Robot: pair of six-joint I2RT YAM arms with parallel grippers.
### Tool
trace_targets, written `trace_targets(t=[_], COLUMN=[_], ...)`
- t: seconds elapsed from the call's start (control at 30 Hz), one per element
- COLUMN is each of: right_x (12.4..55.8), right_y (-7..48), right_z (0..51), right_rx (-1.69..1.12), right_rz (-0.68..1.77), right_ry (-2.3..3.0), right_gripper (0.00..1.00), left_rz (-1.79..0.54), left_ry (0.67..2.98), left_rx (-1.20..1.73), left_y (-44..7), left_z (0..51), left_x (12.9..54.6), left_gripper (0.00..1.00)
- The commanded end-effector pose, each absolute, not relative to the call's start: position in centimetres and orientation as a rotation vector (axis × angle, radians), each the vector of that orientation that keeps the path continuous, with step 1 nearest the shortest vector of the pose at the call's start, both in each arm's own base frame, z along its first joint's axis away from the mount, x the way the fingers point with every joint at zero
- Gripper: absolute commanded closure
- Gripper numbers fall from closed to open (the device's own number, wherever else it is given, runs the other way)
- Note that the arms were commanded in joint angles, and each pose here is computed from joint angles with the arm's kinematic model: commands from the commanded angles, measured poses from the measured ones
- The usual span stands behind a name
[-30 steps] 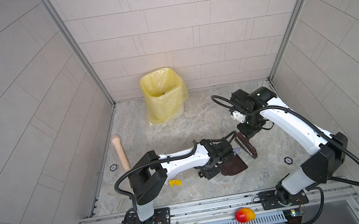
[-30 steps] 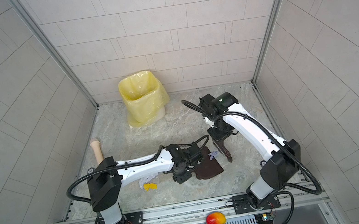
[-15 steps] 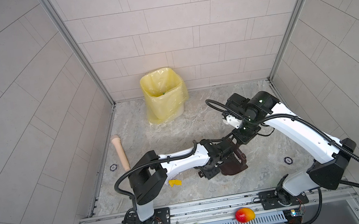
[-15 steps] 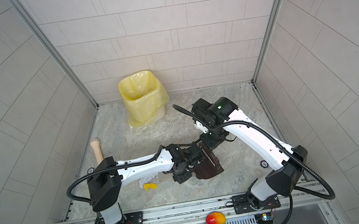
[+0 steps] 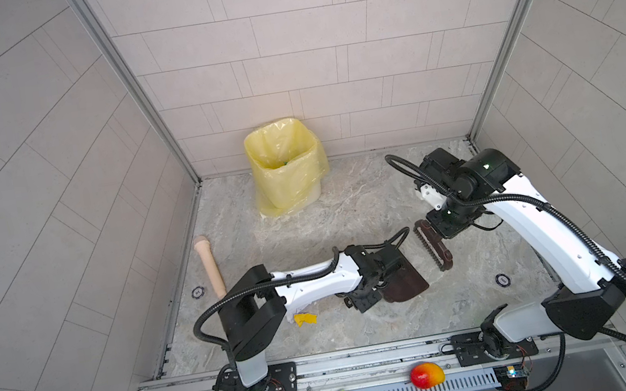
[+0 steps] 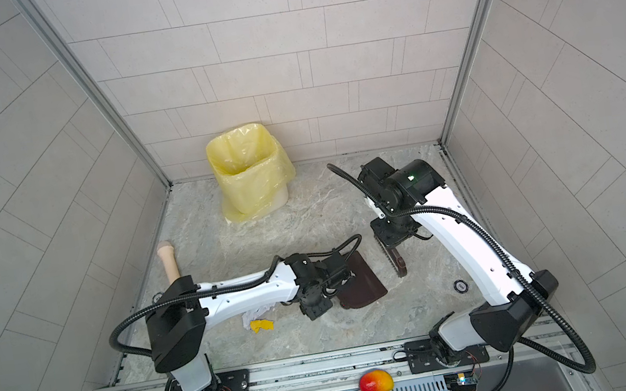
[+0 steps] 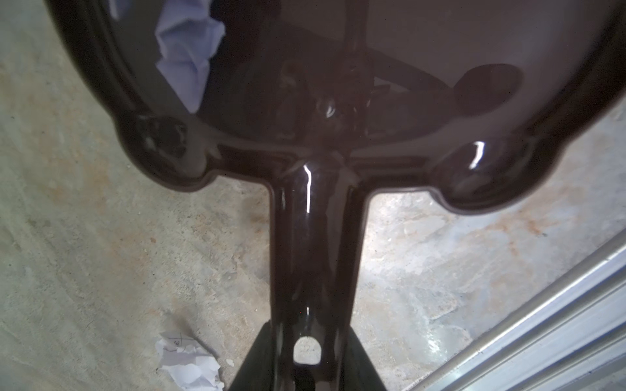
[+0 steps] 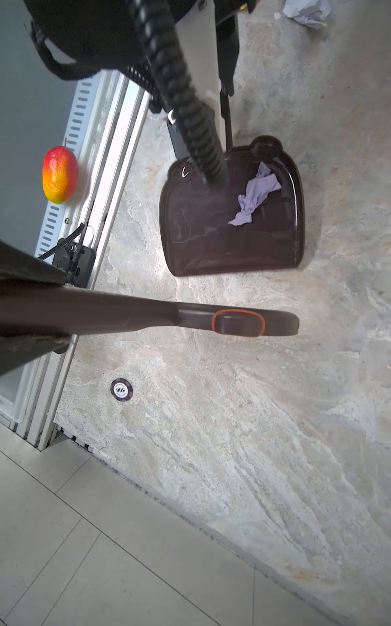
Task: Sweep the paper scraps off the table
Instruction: 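Lift the dustpan to the yellow bin with the left gripper while right brush withdraws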
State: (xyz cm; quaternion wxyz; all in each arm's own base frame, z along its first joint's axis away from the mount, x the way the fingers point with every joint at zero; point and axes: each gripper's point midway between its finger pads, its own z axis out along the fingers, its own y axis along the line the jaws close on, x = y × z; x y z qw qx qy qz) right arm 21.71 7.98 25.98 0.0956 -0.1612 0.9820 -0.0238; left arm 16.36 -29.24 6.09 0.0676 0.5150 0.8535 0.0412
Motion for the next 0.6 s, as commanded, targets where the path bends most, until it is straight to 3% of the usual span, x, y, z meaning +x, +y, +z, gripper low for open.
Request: trace_targets(t=[0.0, 0.57], right_x=[21.1, 21.9], right_y=[6.7, 7.1], right_z=[27.1, 25.7], right_rx=[-0.439, -0.366], right_rz=[-0.071, 0.101], right_ry=[2.886, 2.874], right_gripper=[1.0, 1.0], left_rz=[0.098, 0.235], left_ry=[2.549, 2.618], left_rx=[1.433, 1.088], left_y=[-28.9, -20.5], left_z=[8.2, 17.8], left_x=[17.3, 19.7], left_gripper=[1.0, 1.0])
